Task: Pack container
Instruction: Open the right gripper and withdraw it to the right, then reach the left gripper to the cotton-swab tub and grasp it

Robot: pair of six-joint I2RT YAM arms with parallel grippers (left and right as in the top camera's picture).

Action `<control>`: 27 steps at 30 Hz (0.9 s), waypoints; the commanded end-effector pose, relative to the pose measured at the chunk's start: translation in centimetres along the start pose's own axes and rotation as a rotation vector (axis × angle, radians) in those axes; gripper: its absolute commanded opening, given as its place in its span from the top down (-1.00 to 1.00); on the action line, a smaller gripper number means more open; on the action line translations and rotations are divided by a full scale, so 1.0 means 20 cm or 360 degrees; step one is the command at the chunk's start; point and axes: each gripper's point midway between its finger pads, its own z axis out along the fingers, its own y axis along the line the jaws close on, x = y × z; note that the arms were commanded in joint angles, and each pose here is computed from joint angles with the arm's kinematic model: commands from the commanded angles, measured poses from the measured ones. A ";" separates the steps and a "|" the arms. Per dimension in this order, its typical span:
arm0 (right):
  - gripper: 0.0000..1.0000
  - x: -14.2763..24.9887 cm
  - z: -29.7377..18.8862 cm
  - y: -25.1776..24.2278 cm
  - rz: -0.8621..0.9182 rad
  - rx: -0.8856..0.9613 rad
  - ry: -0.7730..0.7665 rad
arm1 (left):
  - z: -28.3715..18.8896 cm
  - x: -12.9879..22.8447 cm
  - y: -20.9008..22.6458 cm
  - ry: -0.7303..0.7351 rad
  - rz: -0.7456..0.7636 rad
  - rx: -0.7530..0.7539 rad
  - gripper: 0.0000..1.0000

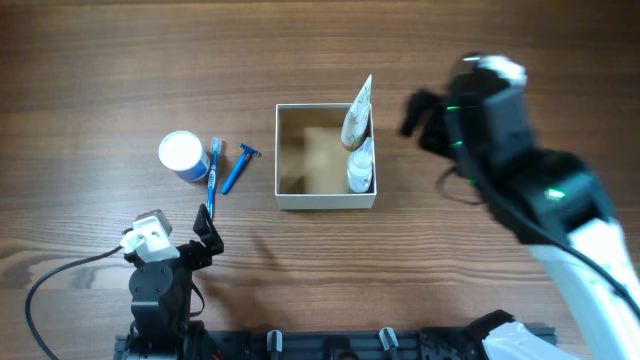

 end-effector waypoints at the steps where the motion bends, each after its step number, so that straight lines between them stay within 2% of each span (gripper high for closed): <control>1: -0.99 -0.07 0.00 -0.17 0.0137 0.0094 -0.0002 | 0.00 0.00 0.00 -0.0008 -0.0004 0.0006 -0.99; 9: -1.00 -0.04 0.15 -0.36 0.0357 0.0170 0.0236 | 0.00 -0.07 -0.04 -0.0094 -0.0032 0.0066 -0.99; 18: -0.99 0.03 0.37 -0.44 0.0346 0.0348 0.0387 | -0.05 -0.24 -0.10 -0.0258 -0.0056 0.0132 -0.99; 21: -0.99 0.06 0.44 -0.45 0.0340 0.0388 0.0449 | -0.08 -0.30 -0.11 -0.0223 -0.0052 0.0108 -0.99; 27: -0.99 0.12 0.50 -0.48 0.0326 0.0448 0.0542 | -0.10 -0.50 -0.09 -0.0032 -0.0023 -0.0107 -1.00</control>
